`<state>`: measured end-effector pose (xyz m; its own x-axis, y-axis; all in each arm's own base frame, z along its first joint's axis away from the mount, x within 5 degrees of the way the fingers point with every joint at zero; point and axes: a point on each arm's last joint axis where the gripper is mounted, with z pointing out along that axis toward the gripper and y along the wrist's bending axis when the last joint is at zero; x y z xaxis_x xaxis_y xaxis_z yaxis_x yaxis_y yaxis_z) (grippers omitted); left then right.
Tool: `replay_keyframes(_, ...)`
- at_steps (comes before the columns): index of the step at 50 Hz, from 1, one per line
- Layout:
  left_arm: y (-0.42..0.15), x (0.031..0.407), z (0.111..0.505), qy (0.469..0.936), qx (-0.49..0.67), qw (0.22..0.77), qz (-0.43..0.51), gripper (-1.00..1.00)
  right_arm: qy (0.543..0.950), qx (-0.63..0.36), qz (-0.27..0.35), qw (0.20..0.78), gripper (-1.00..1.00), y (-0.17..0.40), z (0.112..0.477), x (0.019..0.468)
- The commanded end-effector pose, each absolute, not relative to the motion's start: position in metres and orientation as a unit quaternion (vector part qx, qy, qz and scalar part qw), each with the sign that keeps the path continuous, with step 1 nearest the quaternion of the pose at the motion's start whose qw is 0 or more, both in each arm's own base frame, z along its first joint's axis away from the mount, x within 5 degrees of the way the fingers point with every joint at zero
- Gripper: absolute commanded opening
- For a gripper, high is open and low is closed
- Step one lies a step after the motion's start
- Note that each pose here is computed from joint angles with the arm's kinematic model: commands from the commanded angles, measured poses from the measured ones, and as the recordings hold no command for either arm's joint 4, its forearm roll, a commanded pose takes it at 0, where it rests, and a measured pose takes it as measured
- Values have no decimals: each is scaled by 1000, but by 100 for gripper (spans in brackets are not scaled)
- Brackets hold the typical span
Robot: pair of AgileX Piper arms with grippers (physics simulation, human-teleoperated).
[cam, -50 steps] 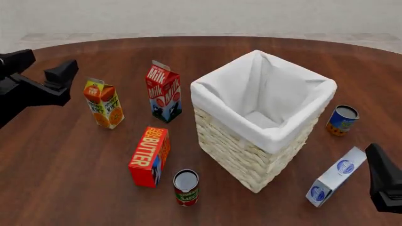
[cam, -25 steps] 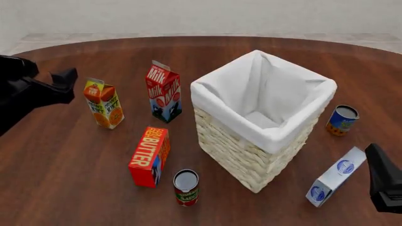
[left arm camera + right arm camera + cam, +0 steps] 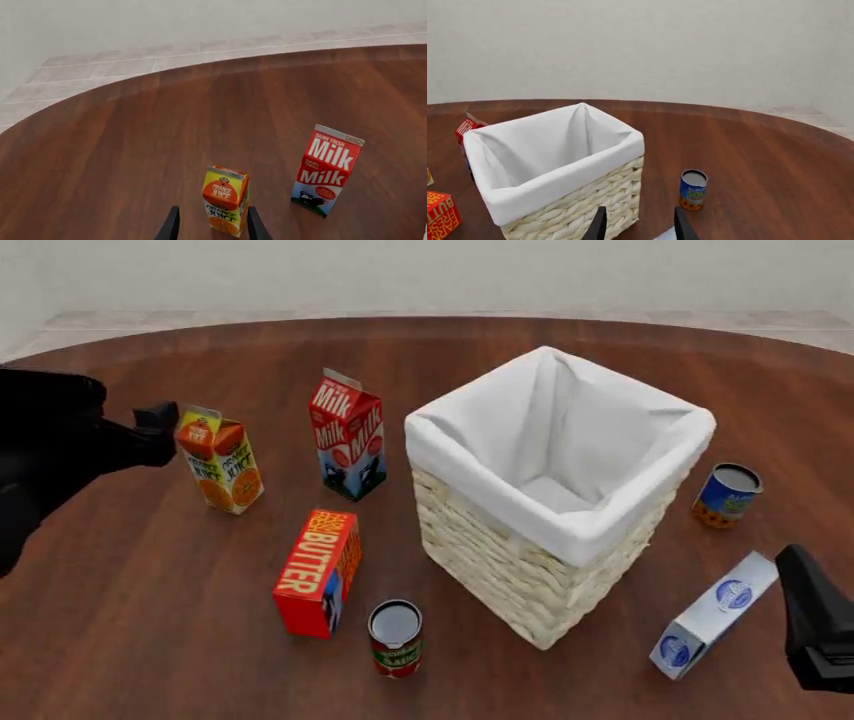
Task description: Pick up the orange juice, and put it in the basket.
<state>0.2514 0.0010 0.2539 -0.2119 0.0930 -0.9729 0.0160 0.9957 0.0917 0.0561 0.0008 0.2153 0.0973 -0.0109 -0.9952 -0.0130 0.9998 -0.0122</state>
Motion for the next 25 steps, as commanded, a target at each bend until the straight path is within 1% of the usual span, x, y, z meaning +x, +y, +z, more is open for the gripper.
replay_keyframes(1, -2, 265, 242, 788, 40, 614, 26, 100, 672, -8, 1, 741, 100, 1, 216, 56)
replay_keyframes(25, -6, 292, 226, 796, 48, 603, 24, 100, 673, -6, 3, 740, 100, 1, 216, 56)
